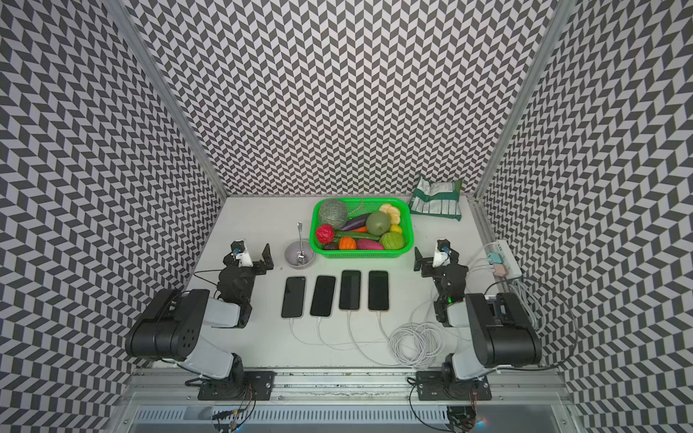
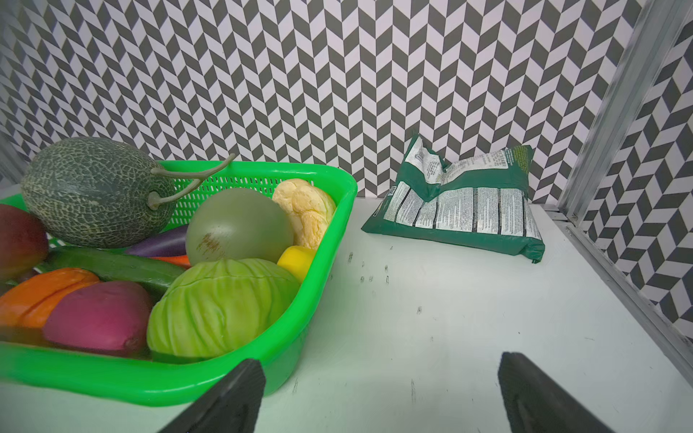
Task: Unplug the charging cable from the phone
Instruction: Pick up the phone at the center of the board, then remove the charging cable from the phone.
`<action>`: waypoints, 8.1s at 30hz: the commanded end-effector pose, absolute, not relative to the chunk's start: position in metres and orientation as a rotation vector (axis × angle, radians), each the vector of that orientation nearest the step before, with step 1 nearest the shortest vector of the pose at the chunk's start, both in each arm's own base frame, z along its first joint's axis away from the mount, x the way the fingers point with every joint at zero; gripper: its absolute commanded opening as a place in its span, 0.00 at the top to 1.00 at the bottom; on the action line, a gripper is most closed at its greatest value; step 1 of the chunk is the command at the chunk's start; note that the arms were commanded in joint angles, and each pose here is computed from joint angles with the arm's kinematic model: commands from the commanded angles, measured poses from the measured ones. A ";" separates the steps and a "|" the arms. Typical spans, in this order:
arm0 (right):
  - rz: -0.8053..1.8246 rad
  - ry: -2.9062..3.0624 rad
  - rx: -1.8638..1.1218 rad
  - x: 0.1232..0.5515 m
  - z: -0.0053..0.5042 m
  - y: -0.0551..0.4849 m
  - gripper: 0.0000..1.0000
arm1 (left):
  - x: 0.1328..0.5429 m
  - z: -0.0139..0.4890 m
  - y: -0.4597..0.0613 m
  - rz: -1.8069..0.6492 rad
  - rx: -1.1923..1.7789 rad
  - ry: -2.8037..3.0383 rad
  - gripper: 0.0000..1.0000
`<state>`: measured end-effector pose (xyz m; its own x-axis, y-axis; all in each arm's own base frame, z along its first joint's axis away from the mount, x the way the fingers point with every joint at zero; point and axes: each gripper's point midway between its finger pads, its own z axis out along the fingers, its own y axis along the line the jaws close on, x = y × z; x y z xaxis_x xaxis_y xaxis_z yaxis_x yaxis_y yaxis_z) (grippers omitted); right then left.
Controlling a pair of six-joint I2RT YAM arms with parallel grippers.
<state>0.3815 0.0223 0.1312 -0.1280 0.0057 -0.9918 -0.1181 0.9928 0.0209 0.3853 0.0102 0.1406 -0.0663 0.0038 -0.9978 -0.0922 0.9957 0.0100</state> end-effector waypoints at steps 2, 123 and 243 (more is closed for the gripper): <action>0.094 1.627 -0.084 0.388 0.150 0.020 0.00 | 0.382 0.143 0.010 0.081 -0.075 1.629 0.00; 0.897 2.128 -0.385 0.205 0.159 0.347 0.00 | 0.302 0.027 -0.118 0.101 0.121 2.843 0.00; 1.523 2.170 -0.507 0.143 0.096 0.463 0.28 | 0.321 0.107 -0.156 -0.266 0.161 2.672 1.00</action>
